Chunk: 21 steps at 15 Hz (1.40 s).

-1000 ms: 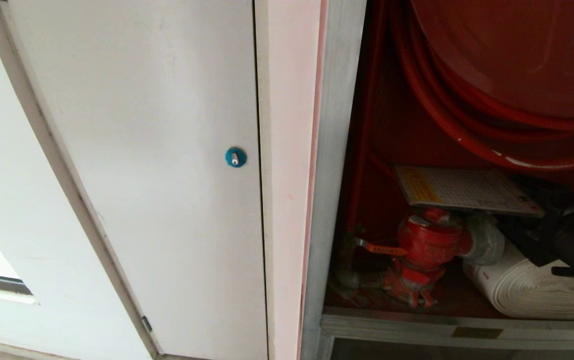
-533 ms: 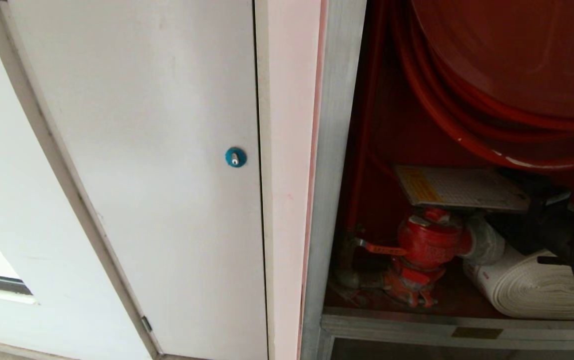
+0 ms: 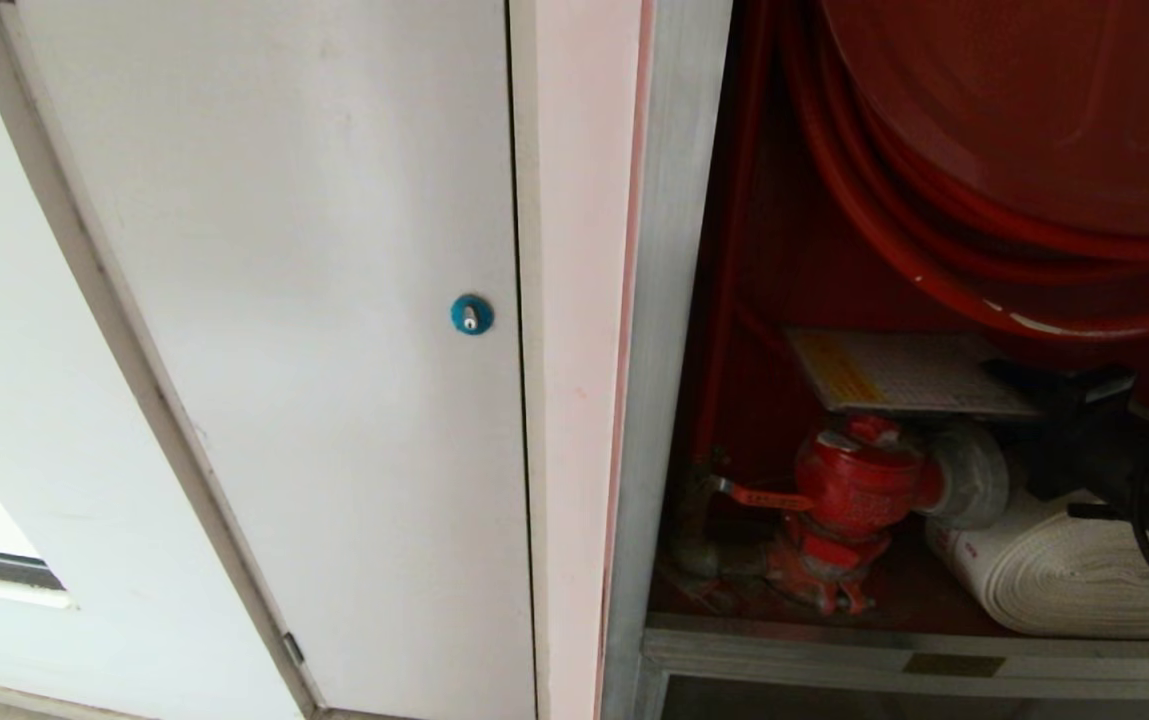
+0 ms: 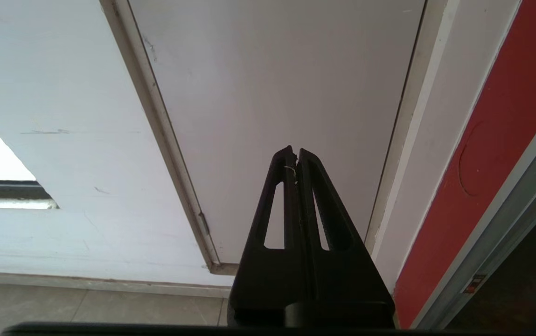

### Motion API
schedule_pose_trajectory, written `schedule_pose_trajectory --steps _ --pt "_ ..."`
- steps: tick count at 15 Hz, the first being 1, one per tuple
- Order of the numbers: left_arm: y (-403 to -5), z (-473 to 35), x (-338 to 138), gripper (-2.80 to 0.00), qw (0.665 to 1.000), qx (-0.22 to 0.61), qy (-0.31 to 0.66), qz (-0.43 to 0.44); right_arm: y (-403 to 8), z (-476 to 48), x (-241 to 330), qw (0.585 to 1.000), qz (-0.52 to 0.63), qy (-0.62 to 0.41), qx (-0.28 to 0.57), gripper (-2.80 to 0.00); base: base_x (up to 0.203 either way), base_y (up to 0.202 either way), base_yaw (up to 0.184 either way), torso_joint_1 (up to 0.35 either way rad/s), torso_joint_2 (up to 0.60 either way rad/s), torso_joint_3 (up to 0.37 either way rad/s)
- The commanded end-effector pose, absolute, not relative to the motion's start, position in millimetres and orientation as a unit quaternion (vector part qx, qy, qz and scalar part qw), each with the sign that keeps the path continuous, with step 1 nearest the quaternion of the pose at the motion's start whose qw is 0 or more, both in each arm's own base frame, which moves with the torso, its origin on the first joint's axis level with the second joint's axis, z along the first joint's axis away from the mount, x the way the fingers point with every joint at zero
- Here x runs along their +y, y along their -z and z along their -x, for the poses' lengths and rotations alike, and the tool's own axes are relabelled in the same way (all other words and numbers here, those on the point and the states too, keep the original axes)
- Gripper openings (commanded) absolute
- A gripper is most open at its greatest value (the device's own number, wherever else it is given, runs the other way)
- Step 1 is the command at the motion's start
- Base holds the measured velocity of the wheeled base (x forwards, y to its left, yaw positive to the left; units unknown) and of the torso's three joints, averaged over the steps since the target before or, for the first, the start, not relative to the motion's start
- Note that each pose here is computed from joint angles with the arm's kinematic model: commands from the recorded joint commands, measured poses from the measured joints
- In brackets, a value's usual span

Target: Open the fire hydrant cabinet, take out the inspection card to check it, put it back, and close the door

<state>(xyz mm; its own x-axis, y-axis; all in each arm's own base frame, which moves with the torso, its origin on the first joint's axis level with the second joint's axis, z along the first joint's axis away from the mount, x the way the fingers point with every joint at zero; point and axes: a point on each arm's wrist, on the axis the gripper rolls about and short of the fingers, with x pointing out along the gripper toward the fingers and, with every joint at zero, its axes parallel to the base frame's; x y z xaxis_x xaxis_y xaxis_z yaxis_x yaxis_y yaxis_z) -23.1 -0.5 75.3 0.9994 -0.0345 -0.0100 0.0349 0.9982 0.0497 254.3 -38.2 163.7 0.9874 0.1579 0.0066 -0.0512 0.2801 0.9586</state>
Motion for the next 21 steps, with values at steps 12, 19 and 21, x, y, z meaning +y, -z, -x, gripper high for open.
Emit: schedule_pose_trajectory --steps 12,19,21 --pt "-75 23 -1 -2.80 1.000 0.005 0.017 -0.025 -199 -199 -24 0.829 -0.545 -0.120 -0.018 -2.80 0.000 0.000 0.000 0.000 0.00 0.000" --pt "-75 23 -1 -2.80 1.000 0.005 0.017 -0.025 -203 -134 -12 0.833 -0.532 -0.150 -0.010 -2.80 0.000 0.000 0.000 0.000 0.00 0.000" --pt "-75 23 -1 -2.80 1.000 0.005 0.017 -0.025 -194 -119 -10 0.833 -0.531 -0.158 -0.002 -2.80 0.000 0.000 0.000 0.000 0.00 0.000"
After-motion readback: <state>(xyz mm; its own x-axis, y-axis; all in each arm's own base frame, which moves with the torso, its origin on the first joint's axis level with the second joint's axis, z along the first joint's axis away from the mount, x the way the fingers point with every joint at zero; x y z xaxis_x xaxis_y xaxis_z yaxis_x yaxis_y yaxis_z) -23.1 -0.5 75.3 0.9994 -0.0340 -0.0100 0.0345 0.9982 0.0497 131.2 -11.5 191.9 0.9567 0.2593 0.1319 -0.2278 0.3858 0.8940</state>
